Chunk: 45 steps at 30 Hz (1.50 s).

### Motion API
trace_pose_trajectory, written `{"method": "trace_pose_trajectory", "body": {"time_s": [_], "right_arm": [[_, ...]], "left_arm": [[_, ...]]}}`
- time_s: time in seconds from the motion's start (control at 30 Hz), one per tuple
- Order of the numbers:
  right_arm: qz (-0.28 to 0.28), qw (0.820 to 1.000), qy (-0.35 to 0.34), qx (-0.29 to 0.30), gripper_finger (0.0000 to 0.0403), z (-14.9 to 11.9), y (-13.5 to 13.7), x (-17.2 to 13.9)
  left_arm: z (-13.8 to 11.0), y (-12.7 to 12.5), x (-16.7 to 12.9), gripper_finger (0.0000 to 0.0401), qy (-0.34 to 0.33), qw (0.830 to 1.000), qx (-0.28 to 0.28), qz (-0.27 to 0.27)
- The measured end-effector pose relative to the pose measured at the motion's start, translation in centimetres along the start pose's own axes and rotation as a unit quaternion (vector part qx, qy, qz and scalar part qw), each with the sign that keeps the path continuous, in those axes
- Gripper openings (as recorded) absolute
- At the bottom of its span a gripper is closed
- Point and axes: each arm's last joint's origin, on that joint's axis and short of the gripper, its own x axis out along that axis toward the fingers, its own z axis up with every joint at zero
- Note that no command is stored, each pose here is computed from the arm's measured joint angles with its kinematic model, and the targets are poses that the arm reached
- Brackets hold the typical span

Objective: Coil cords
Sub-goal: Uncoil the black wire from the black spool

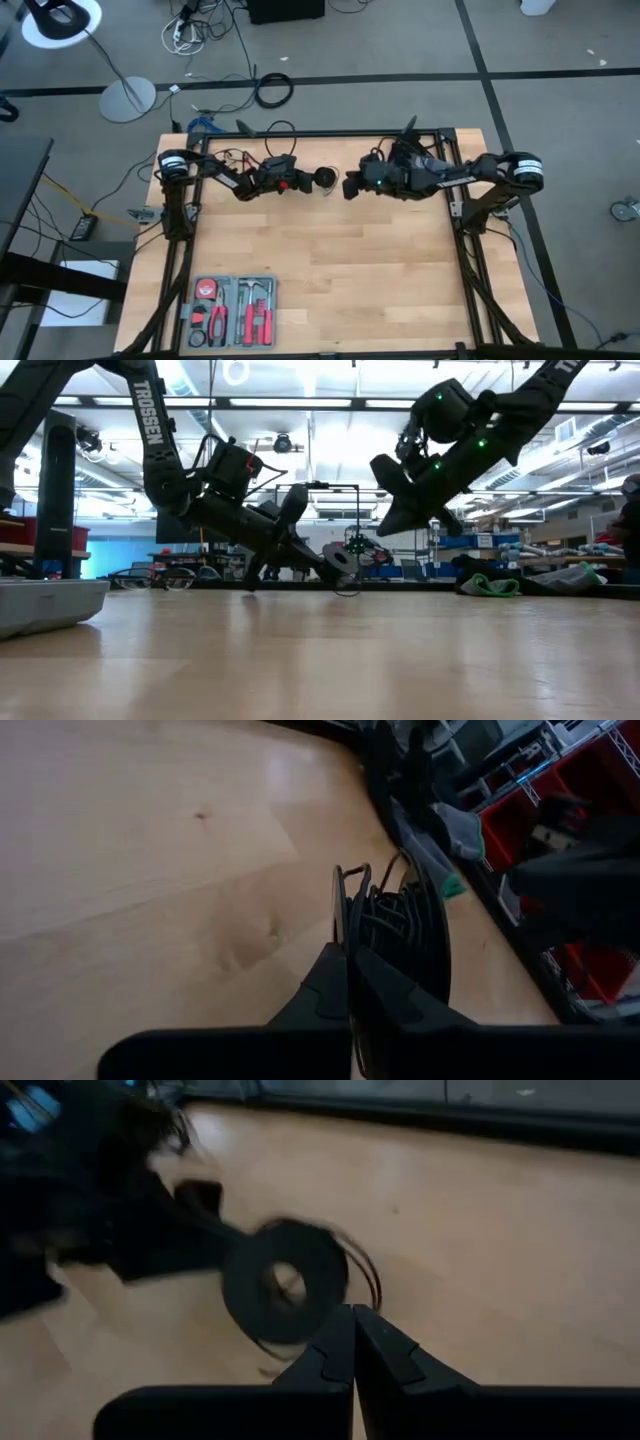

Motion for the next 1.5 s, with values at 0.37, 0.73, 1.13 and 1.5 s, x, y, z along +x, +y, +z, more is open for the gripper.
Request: {"method": "trace_pose_trajectory", "body": {"time_s": [0.37, 0.73, 1.13, 1.5], "right_arm": [[0.068, 0.997, 0.032, -0.011, 0.0004, 1.7, -1.2, 0.7], [0.086, 0.990, -0.014, -0.112, 0.0003, 2.4, -0.8, 0.7], [0.089, 0.989, -0.017, -0.113, 0.0022, 2.4, -0.7, 0.6], [0.105, 0.988, 0.011, -0.114, 0.0012, 1.7, -0.4, 0.5]], "left_arm": [[-0.4, 0.6, 1.7, 0.0003, 0.009, 1.000, -0.024, -0.005], [-0.4, 0.2, 1.7, 0.0029, 0.008, 1.000, -0.009, -0.022], [-0.4, 0.1, 1.7, 0.0094, 0.014, 0.999, -0.008, -0.036], [-0.2, 0.4, 1.7, 0.0100, 0.020, 0.999, -0.008, -0.042]]}}
